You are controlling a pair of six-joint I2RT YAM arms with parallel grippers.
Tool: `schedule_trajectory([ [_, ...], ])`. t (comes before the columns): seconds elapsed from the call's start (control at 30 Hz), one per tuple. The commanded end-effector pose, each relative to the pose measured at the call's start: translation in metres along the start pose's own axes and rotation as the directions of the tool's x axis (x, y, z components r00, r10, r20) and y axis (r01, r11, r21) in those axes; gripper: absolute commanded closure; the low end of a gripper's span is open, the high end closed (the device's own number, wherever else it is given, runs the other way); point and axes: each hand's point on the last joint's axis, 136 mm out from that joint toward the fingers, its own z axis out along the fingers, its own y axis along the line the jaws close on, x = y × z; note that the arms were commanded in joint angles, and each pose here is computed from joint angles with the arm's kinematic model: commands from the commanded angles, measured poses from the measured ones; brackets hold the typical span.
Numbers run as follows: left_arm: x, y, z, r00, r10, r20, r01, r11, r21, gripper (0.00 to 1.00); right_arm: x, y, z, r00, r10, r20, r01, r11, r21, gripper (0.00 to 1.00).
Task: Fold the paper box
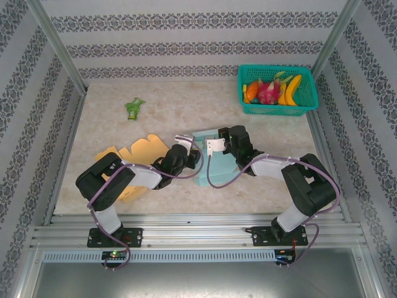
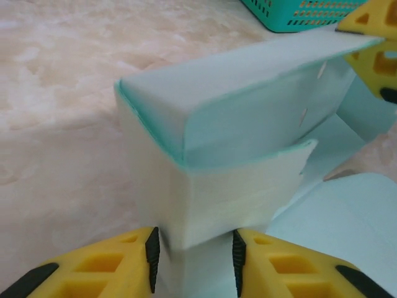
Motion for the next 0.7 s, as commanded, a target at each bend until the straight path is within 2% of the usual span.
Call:
schedule_trajectory([
  [0.0, -0.021, 0.001, 0.005, 0.997, -0.021, 0.075, 0.024, 0.999, -0.041, 0.56, -0.024, 0.019, -0.004, 0.996, -0.003, 0.095, 0.009, 0.998, -0.062, 1.0],
  [0.17, -0.021, -0.005, 0.009, 0.996, -0.038, 0.086, 0.039, 0.999, -0.008, 0.54, -0.024, 0.02, -0.004, 0.995, -0.003, 0.096, 0.01, 0.998, -0.065, 1.0],
  [0.33, -0.015, -0.008, 0.011, 0.995, -0.039, 0.088, 0.037, 0.999, 0.016, 0.58, -0.024, 0.019, -0.004, 0.996, -0.003, 0.095, 0.009, 0.998, -0.063, 1.0],
  [0.67, -0.013, -0.005, 0.018, 0.993, 0.017, 0.121, -0.017, 1.0, 0.002, 0.6, -0.024, 0.027, -0.002, 0.995, -0.003, 0.095, 0.01, 0.997, -0.08, 1.0],
])
